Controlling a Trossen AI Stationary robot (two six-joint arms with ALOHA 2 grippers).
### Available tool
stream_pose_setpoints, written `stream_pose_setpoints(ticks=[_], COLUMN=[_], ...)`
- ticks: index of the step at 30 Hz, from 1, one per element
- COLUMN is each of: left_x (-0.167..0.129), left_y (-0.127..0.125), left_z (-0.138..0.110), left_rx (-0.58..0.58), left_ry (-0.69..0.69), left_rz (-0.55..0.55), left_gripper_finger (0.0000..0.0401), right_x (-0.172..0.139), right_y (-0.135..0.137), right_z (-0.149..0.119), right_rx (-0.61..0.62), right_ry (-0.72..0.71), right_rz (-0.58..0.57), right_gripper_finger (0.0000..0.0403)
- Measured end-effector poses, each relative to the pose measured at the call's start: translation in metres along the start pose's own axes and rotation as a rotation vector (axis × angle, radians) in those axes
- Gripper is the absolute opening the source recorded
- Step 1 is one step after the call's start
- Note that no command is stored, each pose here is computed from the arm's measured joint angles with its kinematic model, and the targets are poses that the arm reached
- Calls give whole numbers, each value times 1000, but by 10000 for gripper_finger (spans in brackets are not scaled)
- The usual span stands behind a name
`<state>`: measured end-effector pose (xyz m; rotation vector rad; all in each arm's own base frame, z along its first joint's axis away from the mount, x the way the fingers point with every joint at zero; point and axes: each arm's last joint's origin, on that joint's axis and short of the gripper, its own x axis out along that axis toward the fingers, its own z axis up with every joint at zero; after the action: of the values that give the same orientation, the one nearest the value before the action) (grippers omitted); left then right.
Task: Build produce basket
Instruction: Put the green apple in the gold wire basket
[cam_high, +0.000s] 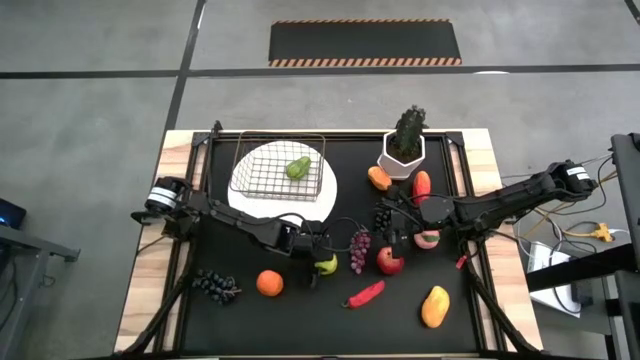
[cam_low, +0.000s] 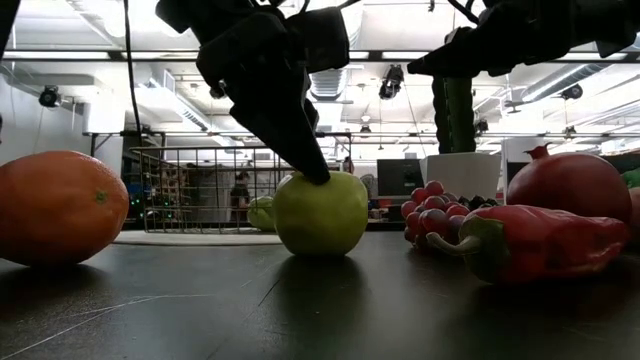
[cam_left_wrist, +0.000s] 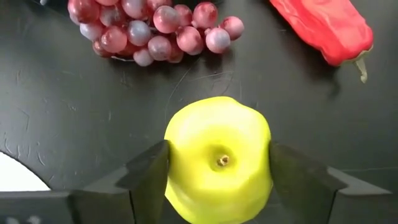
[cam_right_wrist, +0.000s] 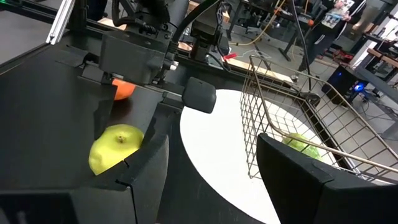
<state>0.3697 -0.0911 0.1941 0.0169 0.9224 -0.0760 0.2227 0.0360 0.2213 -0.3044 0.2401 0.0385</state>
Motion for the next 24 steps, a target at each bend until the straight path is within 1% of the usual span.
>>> stream_pose_setpoints(ticks=[5,9,12,15,17,18,22,24], left_x=[-8,-34,-59,-89,-106,-116,-139,-144], left_y=[0,0,-3,-12,-17,-19,-27,-28], left_z=[3,15,28,41,45,48,47,43], left_rx=[6,44,92,195,271,306,458,521], left_ry=[-22,-122,-270,-460,-585,-670,-941,-1060], left_rz=[-3,-16,-34,-46,-43,-38,-6,2], left_gripper_finger=[229,229,228,228,228,228,228,228], right_x=[0,0,-1,-3,-4,-5,-6,-6], right_y=[0,1,1,0,-1,-1,-1,-1], right_z=[-1,-4,-4,-2,-1,-1,-2,-2], right_rx=[-2,-8,-10,-7,-6,-7,-8,-9], right_ry=[11,42,52,40,35,37,44,45], right_rz=[3,3,5,2,1,1,3,4], right_gripper_finger=[228,228,228,228,228,228,228,228])
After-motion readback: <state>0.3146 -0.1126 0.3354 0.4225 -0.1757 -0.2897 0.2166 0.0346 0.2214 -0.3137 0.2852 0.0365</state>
